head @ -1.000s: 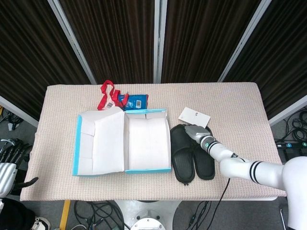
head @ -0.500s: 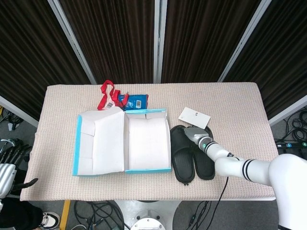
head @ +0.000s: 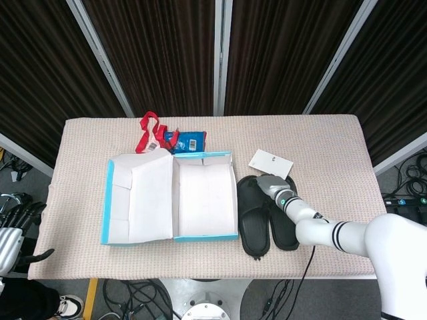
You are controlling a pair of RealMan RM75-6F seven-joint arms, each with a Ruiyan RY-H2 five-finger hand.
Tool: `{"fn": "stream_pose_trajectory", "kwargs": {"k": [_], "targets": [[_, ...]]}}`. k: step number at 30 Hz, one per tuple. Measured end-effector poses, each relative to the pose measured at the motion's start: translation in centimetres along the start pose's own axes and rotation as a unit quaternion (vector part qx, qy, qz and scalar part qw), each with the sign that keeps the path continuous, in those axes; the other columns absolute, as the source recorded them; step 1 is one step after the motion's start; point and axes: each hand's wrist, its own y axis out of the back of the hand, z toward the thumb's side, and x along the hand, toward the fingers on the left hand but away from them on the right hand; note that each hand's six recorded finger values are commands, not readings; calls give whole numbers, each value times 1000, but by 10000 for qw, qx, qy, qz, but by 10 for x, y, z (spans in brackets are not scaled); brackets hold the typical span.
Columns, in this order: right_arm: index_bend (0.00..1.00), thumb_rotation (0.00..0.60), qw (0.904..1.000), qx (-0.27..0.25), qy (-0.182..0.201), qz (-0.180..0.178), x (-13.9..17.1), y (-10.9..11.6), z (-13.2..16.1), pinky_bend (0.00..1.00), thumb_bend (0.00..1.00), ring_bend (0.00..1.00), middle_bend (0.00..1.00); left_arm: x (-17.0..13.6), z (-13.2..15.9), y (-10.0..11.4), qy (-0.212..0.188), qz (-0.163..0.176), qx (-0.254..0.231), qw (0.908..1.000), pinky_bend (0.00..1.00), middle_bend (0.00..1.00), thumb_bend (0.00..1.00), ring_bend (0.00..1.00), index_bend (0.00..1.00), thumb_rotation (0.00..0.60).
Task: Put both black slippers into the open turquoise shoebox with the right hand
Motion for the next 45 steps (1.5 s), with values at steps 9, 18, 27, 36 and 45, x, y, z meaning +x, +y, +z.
{"fn": "stream_pose_trajectory", "kwargs": {"k": [9, 18, 27, 36, 45], "targets": [[407, 600, 9992, 3, -66, -388, 0, 5, -2, 0, 128, 43, 419, 0, -2, -3, 42, -63, -7, 10000, 63, 97, 50, 30, 113, 600], [426, 600, 9957, -72, 52, -921, 21, 23, -9, 0, 134, 51, 431, 2, 3, -2, -13, -71, 19, 10000, 63, 97, 49, 30, 113, 600], [450, 600, 9866, -34, 196, -1622, 79, 55, -39, 22, 140, 103, 448, 6, 9, -3, -64, -99, 31, 9999, 63, 97, 50, 30, 113, 600], [451, 600, 9712, -531, 683, -2218, 136, 88, -43, 84, 142, 120, 450, 5, 13, 6, -59, 102, -69, 9999, 63, 97, 49, 30, 113, 600], [450, 600, 9374, -1568, 1868, -2486, 121, 87, 10, 217, 145, 182, 459, -7, 5, 10, 36, 83, -38, 10000, 63, 97, 50, 30, 114, 600]]}}
